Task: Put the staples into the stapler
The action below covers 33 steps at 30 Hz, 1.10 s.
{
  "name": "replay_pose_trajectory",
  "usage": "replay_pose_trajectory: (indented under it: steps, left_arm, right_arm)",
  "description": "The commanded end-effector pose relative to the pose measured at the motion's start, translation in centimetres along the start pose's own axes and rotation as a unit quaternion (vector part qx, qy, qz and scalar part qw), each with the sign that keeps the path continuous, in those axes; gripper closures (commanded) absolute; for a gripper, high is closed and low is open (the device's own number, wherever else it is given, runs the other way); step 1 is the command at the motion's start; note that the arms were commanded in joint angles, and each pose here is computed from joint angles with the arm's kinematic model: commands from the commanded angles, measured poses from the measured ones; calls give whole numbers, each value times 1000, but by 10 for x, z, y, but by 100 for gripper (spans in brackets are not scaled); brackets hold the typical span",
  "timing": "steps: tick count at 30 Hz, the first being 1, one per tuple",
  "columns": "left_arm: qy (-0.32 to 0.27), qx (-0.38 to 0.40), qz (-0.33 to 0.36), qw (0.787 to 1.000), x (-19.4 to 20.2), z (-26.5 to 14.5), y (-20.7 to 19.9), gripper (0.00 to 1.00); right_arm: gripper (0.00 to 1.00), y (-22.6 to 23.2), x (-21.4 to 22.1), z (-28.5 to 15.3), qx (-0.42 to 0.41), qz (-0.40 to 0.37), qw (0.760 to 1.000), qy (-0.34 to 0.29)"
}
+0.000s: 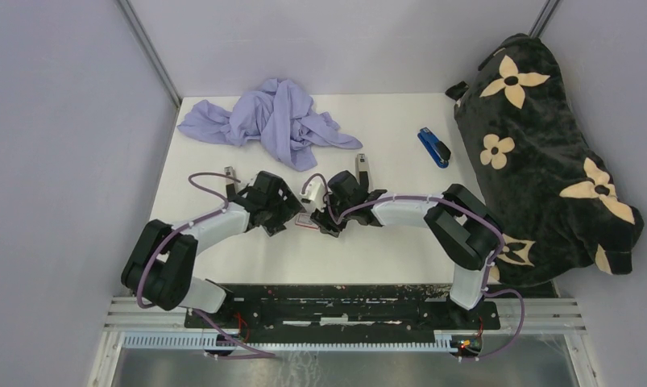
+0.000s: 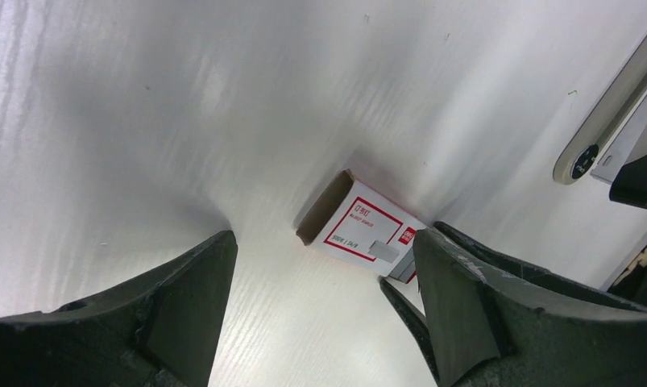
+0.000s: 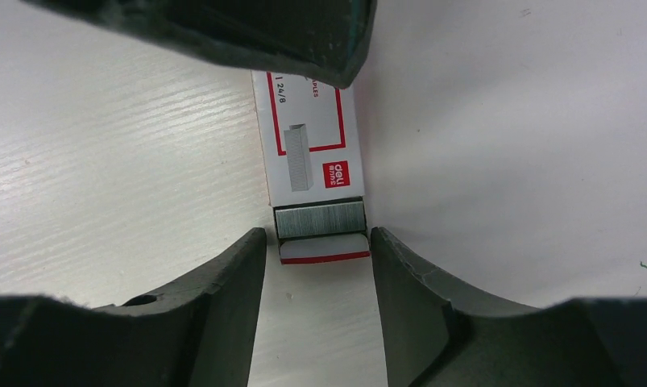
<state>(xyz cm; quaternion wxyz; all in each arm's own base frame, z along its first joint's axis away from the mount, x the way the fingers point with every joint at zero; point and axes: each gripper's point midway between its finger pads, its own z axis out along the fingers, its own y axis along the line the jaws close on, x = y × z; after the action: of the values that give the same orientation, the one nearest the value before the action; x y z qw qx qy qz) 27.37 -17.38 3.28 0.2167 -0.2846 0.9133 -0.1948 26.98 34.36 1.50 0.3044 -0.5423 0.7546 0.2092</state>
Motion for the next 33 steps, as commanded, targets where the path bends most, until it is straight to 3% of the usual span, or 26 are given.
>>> replay_pose_trajectory:
  steps: [1, 9, 33]
  left_arm:
    - [-19, -13, -26, 999, -9, 2, -15, 12]
    - [-20, -56, -46, 997, -11, 5, -15, 17]
    - [16, -137, -79, 987, 1, 25, -11, 36]
  right_arm:
    - [45, 10, 37, -3, 0, 26, 998, 55]
    - [52, 14, 33, 0, 11, 29, 998, 47]
    - [54, 33, 15, 13, 72, 54, 996, 2]
